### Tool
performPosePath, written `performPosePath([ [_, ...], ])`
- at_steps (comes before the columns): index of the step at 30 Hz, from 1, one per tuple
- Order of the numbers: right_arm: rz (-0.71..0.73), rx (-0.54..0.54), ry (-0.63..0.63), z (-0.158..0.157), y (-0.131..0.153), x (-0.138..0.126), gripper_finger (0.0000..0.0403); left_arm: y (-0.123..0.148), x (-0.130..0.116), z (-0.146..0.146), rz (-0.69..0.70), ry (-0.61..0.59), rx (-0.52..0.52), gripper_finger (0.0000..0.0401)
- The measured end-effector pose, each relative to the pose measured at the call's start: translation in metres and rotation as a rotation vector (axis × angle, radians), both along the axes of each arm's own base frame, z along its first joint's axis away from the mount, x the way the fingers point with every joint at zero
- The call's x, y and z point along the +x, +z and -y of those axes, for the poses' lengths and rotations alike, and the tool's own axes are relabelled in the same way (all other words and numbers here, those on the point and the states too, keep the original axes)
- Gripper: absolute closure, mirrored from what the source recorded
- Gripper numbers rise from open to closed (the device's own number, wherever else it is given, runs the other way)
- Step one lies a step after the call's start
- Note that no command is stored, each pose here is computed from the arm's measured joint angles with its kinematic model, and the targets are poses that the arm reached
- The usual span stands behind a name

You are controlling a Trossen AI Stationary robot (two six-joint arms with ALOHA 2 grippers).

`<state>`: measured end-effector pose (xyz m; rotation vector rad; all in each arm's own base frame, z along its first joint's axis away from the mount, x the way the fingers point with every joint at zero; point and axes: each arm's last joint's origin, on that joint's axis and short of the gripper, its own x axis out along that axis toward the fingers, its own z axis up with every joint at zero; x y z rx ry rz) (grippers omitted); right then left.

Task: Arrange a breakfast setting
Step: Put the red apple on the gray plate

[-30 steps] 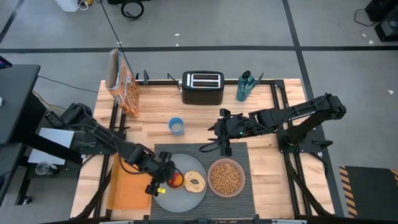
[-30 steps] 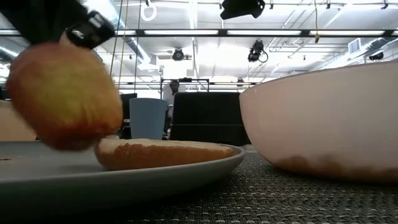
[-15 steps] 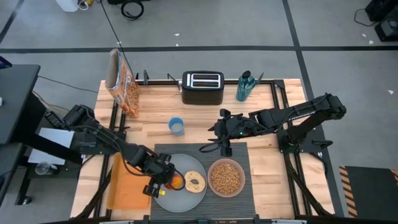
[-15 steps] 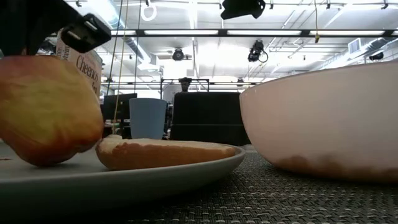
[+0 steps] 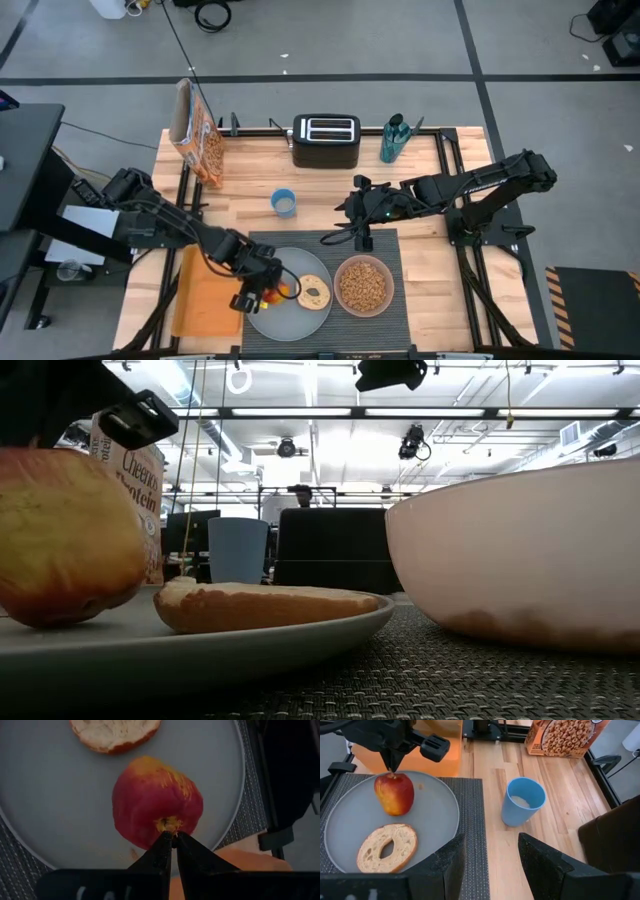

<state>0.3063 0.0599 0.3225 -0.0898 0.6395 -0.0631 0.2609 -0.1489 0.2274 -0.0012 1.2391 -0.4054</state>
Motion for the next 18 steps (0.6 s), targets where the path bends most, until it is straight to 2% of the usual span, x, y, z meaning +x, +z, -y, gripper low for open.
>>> performPosePath([
  [18, -0.005, 0.001, 0.000, 0.0000, -0.0004, -0.0003, 0.0215, 0.0060, 0.0051, -0.0020, 0.035, -0.019, -0.004, 0.0376],
])
